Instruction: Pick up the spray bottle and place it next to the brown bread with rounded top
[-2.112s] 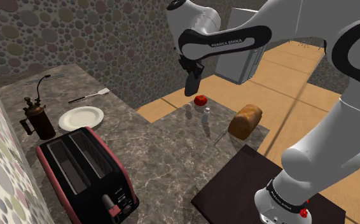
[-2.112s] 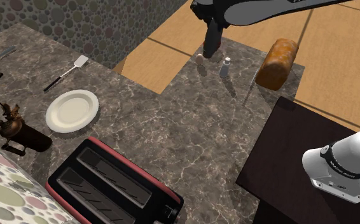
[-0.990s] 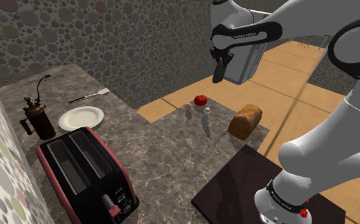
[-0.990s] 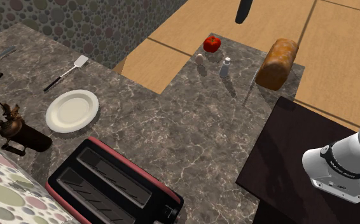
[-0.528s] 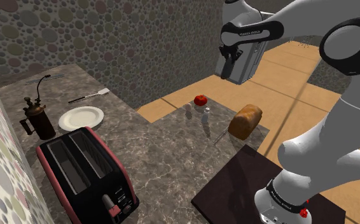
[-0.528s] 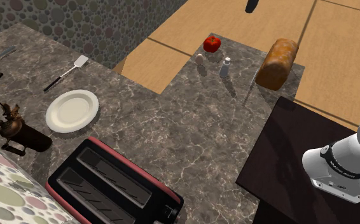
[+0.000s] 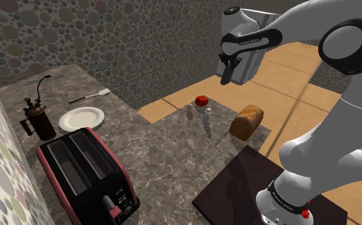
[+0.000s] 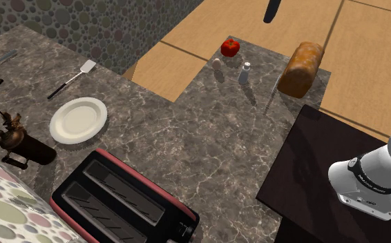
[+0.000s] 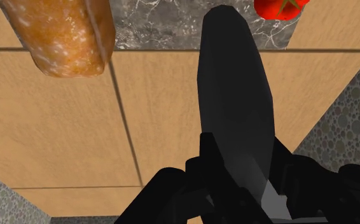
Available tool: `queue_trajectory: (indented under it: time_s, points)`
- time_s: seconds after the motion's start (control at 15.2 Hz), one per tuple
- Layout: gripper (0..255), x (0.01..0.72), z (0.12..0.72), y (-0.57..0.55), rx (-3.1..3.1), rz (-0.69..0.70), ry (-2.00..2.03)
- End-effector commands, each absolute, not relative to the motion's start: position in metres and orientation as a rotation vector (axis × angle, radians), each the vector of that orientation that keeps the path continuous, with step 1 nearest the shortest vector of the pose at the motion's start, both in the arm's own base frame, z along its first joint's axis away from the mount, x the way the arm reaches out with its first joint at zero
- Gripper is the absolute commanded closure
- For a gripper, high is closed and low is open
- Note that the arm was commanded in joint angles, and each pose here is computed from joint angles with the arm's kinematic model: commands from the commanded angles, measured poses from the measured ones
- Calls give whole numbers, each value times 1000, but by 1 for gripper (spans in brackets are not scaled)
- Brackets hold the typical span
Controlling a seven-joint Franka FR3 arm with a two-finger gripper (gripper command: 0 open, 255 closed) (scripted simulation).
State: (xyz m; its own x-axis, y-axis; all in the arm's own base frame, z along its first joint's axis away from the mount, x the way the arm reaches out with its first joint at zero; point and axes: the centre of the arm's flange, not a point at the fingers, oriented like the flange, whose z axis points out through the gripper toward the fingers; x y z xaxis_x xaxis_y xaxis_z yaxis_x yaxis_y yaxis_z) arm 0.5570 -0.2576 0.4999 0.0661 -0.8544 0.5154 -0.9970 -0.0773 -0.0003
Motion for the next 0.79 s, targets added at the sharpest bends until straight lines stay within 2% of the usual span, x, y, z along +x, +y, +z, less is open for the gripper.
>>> queue_trajectory:
  time_s: [0.0, 0.73]
  points:
    - [255, 557, 491, -258, 1996, 555, -1848]
    - [255, 557, 433, -258, 1996, 555, -1848]
